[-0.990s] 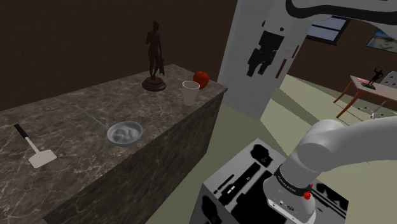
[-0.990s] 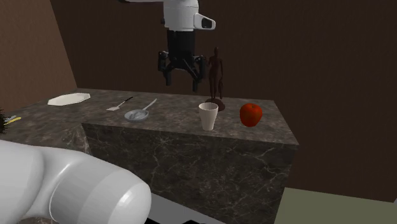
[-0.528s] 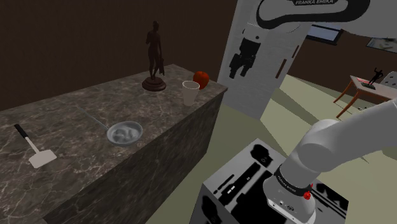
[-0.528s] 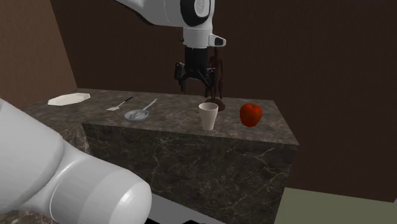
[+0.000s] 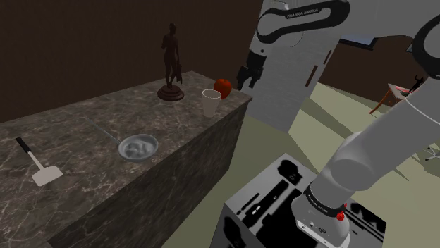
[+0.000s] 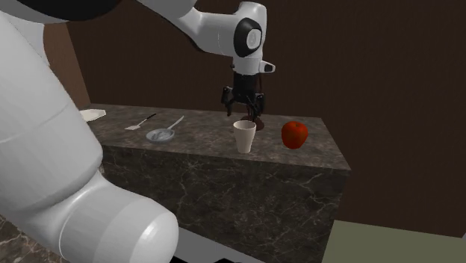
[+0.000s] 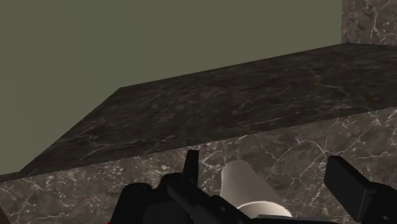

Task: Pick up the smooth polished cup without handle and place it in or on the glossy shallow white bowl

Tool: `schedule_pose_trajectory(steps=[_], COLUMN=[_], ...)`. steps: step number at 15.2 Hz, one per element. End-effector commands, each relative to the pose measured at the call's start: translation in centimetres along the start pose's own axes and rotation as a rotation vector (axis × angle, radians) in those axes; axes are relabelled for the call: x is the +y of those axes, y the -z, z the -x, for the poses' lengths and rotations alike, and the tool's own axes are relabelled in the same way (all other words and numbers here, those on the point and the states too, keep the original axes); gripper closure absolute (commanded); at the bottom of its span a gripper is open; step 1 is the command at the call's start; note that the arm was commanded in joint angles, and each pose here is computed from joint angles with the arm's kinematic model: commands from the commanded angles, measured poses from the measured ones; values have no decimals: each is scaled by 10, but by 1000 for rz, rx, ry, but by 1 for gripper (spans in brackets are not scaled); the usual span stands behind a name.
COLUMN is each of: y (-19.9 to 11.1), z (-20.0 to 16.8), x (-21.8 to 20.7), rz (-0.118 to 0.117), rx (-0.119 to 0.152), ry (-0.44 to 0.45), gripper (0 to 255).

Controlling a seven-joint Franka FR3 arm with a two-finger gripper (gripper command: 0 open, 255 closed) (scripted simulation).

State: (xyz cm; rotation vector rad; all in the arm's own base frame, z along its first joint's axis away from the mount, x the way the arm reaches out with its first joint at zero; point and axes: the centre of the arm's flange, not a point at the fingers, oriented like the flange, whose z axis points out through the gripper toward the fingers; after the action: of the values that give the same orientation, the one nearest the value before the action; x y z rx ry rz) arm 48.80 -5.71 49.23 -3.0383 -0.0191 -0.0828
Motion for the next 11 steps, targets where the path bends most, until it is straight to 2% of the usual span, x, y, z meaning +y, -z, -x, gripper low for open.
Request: schedule_pose_trajectory(steps=[1, 11], y=[-12, -82], z=[-25, -134], x=[3, 20], rz=[-5, -32], rx=[3, 13], ry=[5, 31], gripper=[0, 0])
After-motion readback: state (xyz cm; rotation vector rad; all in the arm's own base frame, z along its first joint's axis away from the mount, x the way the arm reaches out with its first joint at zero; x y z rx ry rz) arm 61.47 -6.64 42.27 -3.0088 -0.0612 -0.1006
